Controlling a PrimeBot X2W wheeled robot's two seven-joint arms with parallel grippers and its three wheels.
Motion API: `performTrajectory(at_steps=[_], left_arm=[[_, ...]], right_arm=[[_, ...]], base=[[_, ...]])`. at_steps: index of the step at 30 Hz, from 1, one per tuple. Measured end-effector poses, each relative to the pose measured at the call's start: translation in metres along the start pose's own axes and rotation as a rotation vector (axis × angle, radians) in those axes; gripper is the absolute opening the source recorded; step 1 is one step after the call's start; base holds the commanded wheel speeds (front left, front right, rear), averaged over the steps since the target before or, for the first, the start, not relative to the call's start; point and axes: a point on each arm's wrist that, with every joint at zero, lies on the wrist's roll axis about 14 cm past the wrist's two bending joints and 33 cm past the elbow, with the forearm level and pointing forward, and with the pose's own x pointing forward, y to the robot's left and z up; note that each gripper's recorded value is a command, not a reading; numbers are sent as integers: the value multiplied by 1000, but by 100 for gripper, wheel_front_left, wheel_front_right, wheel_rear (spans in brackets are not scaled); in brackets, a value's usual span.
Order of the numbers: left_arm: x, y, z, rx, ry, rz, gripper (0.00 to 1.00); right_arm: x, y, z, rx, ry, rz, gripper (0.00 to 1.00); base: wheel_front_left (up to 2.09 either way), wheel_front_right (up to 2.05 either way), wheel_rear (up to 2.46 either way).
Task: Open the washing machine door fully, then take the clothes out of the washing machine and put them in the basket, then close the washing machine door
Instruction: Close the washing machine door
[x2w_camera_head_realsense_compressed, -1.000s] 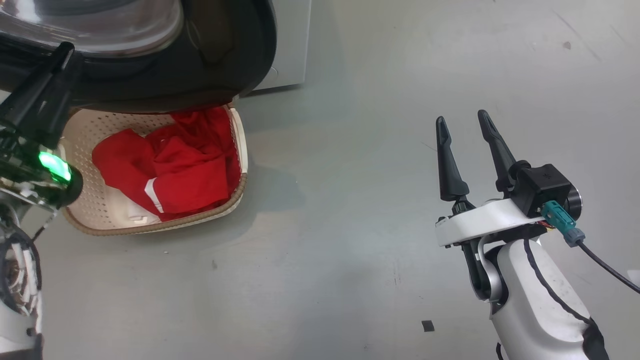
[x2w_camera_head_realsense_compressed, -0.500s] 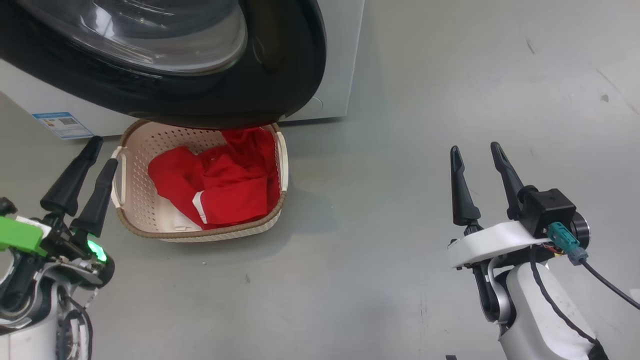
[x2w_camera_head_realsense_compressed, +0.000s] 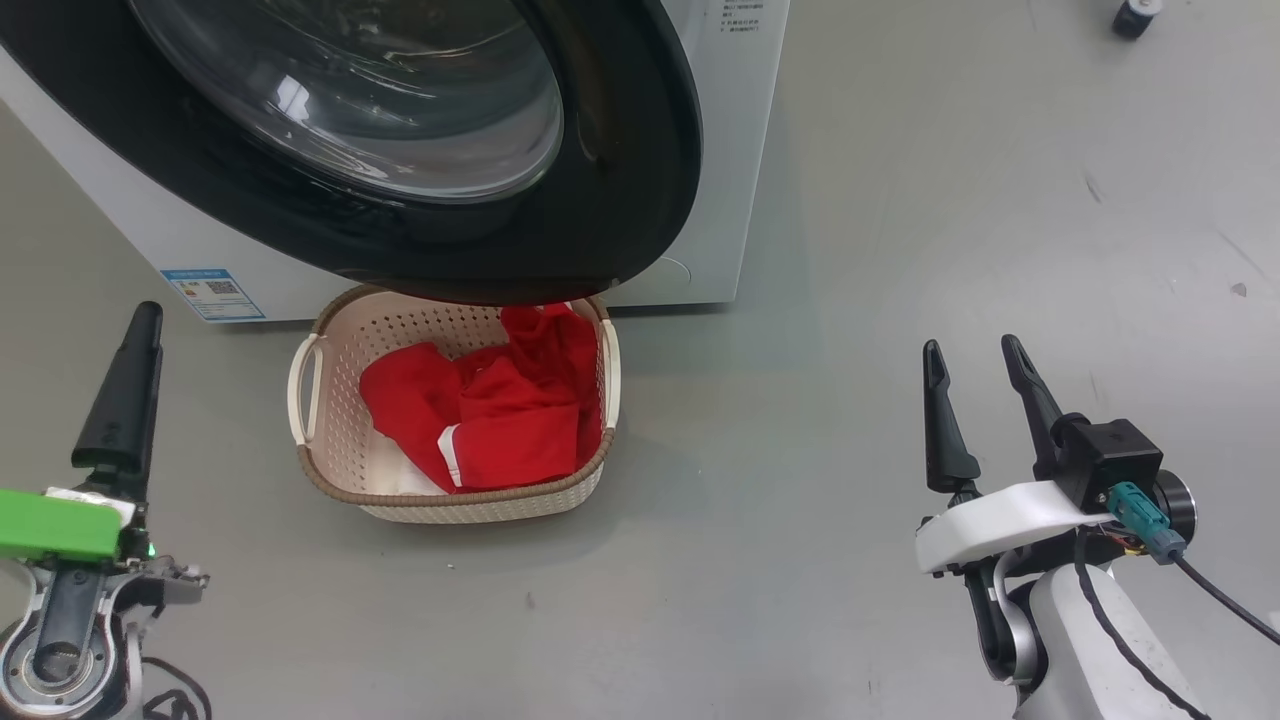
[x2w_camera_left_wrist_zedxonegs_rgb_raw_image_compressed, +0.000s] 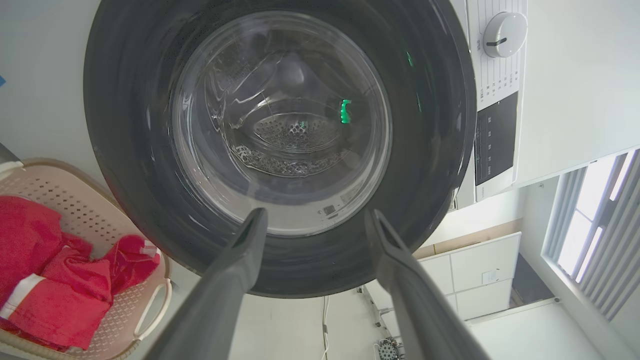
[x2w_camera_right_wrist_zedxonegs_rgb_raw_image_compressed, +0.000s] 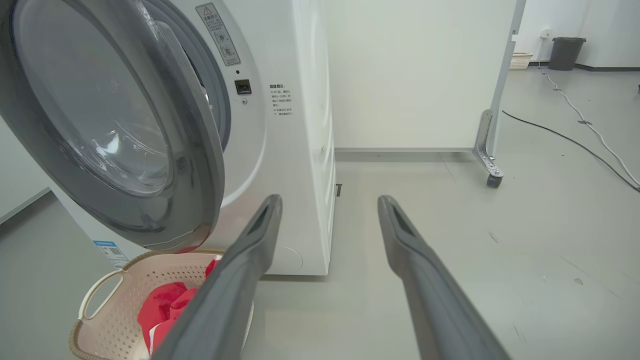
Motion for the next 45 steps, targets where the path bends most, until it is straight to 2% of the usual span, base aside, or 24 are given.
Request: performTrajectory(at_steps=[1,2,7,8,9,11,14,20,29,35,45], left_arm=[[-2,-5,2,63,-12,-2,100],[-2,-5,2,63,-12,-2,100],[-5,-35,11,352,-76,-50,100],[-5,-44,12,477,-93,-63,100],[-5,-44,12,477,-93,-63,100],[-8,-48,11,613,-98,-68,100],[-18,-40,6,776,-80,-43,100],[-40,-16,-7,961,-38,18,100],[-68,15,-26,1115,20,123,100],[-81,23,-36,1157,40,142,100],[-89,25,-39,1169,-1,172,100]], right_arm=[[0,1,2,-2,-6,4,100],[0,1,2,-2,-6,4,100],[-1,4,11,-4,-32,12,100],[-2,5,14,-8,-39,20,100],[-2,5,14,-8,-39,20,100],[-3,5,17,-11,-47,20,100],[-7,6,20,-14,-54,27,100],[-16,6,22,-20,-59,32,100],[-39,1,9,-25,-21,14,100],[-51,-1,2,-23,-2,4,100],[-56,1,1,-19,2,7,100]], base=[[0,0,0],[0,0,0],[0,0,0],[0,0,0],[0,0,0],[0,0,0],[0,0,0],[0,0,0],[0,0,0],[0,0,0],[0,0,0]])
